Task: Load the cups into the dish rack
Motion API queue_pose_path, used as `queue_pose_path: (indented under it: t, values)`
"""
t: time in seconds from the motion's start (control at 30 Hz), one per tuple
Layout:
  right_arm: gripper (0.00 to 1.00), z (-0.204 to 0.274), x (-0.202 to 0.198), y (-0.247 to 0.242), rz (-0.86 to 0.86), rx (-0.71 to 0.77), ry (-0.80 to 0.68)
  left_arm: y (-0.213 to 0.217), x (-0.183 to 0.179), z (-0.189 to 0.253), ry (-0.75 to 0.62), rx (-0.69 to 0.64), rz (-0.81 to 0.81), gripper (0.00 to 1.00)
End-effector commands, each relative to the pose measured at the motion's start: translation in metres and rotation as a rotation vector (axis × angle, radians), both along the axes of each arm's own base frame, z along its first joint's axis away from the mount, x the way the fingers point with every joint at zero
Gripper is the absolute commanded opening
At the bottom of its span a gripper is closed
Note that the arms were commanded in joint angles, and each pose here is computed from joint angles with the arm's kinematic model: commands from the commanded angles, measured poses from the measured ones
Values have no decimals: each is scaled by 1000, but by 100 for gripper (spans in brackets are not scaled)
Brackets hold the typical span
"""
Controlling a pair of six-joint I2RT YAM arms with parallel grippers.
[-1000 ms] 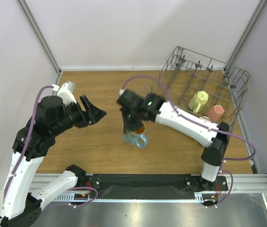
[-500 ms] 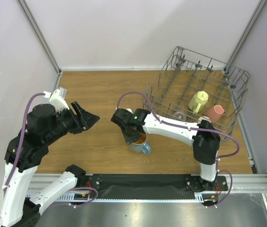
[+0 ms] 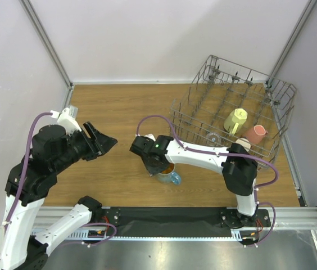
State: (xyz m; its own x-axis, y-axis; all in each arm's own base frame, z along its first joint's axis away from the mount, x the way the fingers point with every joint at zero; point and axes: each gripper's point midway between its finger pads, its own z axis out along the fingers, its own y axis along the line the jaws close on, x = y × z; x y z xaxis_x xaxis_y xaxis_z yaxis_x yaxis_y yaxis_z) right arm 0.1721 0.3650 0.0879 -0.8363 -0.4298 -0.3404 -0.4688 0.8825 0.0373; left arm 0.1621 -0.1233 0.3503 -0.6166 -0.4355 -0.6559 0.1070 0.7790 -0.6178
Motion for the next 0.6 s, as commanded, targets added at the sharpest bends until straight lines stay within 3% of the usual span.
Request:
queue_pose_path:
  t: [0.0, 0.1, 0.23, 0.37, 0.57]
  values:
    - [57, 8, 6, 5, 19, 16, -48, 3, 3, -3, 11, -9, 33, 55]
    - [68, 24, 5, 4, 30, 49, -63, 4, 4, -2, 15, -7, 46, 55]
    - [72, 50, 2, 4, 48, 115, -65, 7, 3, -3, 27, -6, 64, 54]
    - [79, 113, 3, -8, 36, 224, -126, 16, 5, -11, 56, 14, 126, 49]
    - [80, 193, 19, -51, -58, 359, -242, 3, 10, -60, 186, 14, 111, 50]
